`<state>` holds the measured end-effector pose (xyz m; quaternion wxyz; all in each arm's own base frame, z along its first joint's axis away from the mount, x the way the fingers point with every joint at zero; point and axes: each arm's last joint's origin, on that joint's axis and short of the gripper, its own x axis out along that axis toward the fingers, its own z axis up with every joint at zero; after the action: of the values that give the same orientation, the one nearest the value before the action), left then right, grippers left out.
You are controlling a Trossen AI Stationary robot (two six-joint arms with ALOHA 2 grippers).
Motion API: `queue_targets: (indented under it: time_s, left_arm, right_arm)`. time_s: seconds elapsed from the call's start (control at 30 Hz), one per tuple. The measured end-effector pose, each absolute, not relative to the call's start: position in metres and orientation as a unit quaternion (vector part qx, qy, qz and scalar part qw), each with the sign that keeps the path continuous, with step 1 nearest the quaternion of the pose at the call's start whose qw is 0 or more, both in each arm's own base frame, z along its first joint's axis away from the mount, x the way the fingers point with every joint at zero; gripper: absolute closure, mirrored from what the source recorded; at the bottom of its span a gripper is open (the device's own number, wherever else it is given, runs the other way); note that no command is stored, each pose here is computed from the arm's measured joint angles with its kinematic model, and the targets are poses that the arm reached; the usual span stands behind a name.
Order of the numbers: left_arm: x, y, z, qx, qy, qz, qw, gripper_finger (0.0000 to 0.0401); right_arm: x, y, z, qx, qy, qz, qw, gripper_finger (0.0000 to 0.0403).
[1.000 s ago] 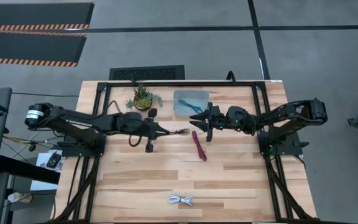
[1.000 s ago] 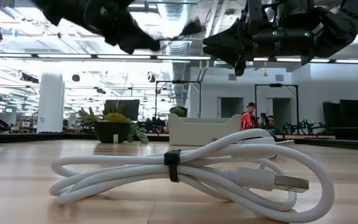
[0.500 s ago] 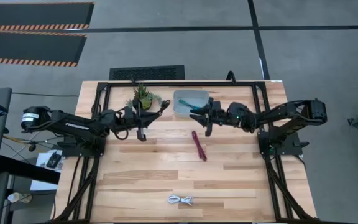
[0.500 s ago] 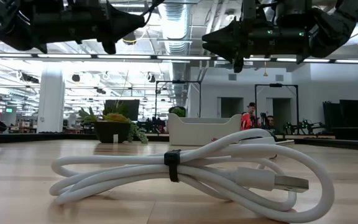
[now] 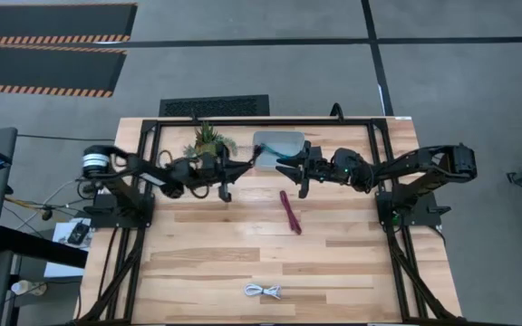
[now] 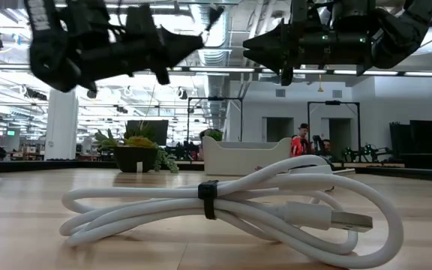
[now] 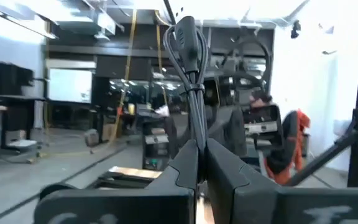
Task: Pick and place USB-C Cables
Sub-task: Put the black charger cable into the white bin
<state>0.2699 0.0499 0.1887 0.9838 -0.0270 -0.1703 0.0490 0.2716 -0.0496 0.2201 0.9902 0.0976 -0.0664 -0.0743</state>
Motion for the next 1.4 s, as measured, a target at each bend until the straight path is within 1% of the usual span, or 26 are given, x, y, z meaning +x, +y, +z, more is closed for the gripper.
queue_targets:
  time_s: [0.1, 0.2, 0.33, 0.43, 0.53, 0.73, 0.9, 1.13, 1.4]
  left_arm:
    - [0.286, 0.052, 0.19, -0.019, -0.173, 0.024, 0.984, 0.0401]
    - [0.295, 0.057, 0.195, -0.006, -0.185, 0.015, 0.983, 0.0401]
    - [0.293, 0.072, 0.197, -0.007, -0.189, 0.028, 0.982, 0.0401]
    - [0.288, 0.084, 0.196, -0.024, -0.187, 0.038, 0.981, 0.0401]
    - [0.287, 0.091, 0.197, -0.028, -0.188, 0.04, 0.981, 0.0401]
    - [0.284, 0.097, 0.197, -0.032, -0.187, 0.041, 0.981, 0.0401]
    - [0.284, 0.097, 0.197, -0.028, -0.185, 0.032, 0.982, 0.0401]
    - [0.284, 0.097, 0.197, -0.025, -0.185, 0.032, 0.982, 0.0401]
    - [0.286, 0.098, 0.2, -0.02, -0.191, 0.03, 0.981, 0.0401]
  right_arm:
    - [0.271, -0.054, 0.22, 0.097, -0.067, -0.081, 0.99, 0.0249]
    - [0.27, -0.059, 0.22, 0.094, -0.065, -0.091, 0.989, 0.0233]
    - [0.268, -0.067, 0.221, 0.09, -0.071, -0.096, 0.989, 0.0201]
    - [0.269, -0.073, 0.225, 0.078, -0.074, -0.09, 0.99, 0.0176]
    - [0.276, -0.08, 0.234, 0.062, -0.06, -0.096, 0.992, 0.0161]
    - [0.291, -0.09, 0.257, 0.021, -0.025, -0.098, 0.995, 0.0157]
    - [0.295, -0.095, 0.271, 0.006, -0.031, -0.104, 0.994, 0.0157]
    - [0.297, -0.104, 0.274, 0.008, -0.04, -0.099, 0.994, 0.0157]
    - [0.322, -0.111, 0.272, 0.016, -0.042, -0.068, 0.997, 0.0157]
